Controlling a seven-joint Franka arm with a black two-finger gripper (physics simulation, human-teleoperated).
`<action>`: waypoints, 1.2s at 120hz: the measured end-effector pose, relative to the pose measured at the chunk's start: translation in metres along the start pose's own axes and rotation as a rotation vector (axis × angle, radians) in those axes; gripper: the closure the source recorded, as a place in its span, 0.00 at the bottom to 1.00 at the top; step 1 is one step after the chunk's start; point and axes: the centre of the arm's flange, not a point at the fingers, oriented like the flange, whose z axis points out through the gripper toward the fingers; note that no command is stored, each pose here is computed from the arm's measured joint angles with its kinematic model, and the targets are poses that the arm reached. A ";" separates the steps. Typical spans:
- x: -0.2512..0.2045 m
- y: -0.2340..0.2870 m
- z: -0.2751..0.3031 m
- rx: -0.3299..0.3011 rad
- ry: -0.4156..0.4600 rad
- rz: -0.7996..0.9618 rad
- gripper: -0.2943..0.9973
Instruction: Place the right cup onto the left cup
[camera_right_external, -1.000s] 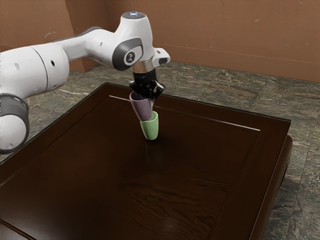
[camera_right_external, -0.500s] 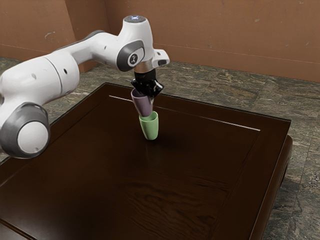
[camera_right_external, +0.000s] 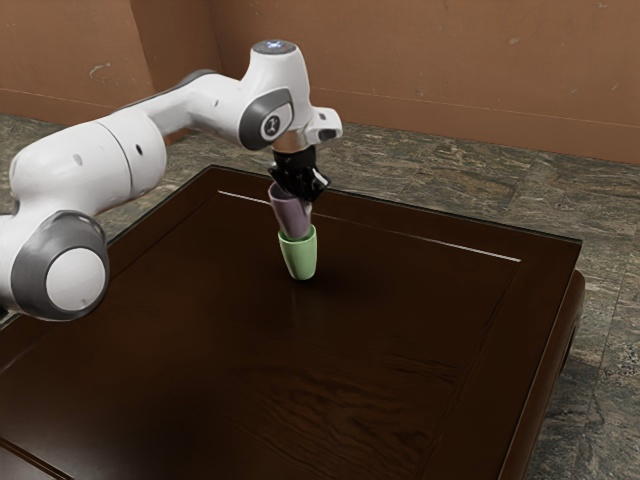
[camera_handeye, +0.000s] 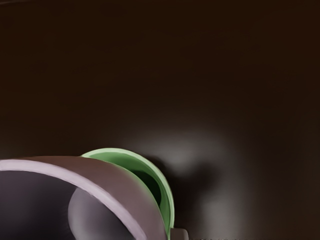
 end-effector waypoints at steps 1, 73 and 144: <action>0.000 0.000 0.000 -0.001 -0.001 0.001 0.83; -0.008 0.008 0.023 -0.016 -0.050 0.045 0.43; -0.095 0.011 -0.165 0.080 0.011 0.056 0.24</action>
